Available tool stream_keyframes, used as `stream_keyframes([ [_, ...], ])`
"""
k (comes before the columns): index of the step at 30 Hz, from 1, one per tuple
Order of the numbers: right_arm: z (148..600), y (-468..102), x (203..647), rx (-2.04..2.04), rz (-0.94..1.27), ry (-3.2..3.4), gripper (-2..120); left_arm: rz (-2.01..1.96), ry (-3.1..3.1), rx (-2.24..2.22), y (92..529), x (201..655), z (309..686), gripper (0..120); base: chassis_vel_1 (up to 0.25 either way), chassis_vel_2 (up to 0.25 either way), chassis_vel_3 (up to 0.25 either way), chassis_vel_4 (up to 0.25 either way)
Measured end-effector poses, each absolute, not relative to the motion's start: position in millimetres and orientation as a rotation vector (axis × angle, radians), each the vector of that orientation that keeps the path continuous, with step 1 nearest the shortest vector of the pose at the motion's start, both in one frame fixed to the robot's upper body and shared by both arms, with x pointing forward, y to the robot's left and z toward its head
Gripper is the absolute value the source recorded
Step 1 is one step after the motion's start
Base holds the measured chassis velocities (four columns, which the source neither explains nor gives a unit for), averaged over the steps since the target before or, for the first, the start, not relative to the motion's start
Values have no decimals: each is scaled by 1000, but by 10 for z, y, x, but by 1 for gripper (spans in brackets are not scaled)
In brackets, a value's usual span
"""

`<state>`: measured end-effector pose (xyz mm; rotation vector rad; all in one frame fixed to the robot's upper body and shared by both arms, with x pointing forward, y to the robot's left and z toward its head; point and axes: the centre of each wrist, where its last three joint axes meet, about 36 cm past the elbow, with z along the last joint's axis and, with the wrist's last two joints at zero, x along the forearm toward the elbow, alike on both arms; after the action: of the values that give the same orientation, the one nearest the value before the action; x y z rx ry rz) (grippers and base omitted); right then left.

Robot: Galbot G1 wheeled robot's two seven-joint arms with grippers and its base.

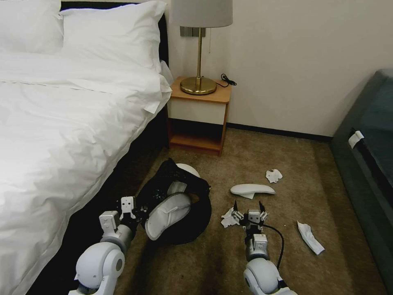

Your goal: Pick up the trash bin, then pick up the garbage on the floor and place it into the trash bin.

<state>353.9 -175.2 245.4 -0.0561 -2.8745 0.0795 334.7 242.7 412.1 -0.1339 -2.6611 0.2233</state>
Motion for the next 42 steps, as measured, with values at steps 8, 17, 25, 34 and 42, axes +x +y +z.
stream_keyframes([
  [8, 2339, -1735, 3765, -38, 62, -2804, 100, 240, -2616, -140, 2373, 3351, 4153, 0, 0, 0, 0, 0],
  [17, 2054, -1789, 4036, -60, 158, -2798, 100, 256, -2588, -171, 2344, 3269, 4098, 0, 0, 0, 0, 0],
  [25, 1996, -1747, 4191, -2, 108, -2764, 100, 268, -2590, -162, 2333, 3237, 4096, 0, 0, 0, 0, 0],
  [34, 1904, -1684, 4354, 50, 94, -2717, 100, 239, -2605, -152, 2333, 3228, 4098, 0, 0, 0, 0, 0],
  [42, 1772, -1685, 4465, 60, 101, -2674, 100, 235, -2605, -144, 2305, 3231, 4079, 0, 0, 0, 0, 0],
])
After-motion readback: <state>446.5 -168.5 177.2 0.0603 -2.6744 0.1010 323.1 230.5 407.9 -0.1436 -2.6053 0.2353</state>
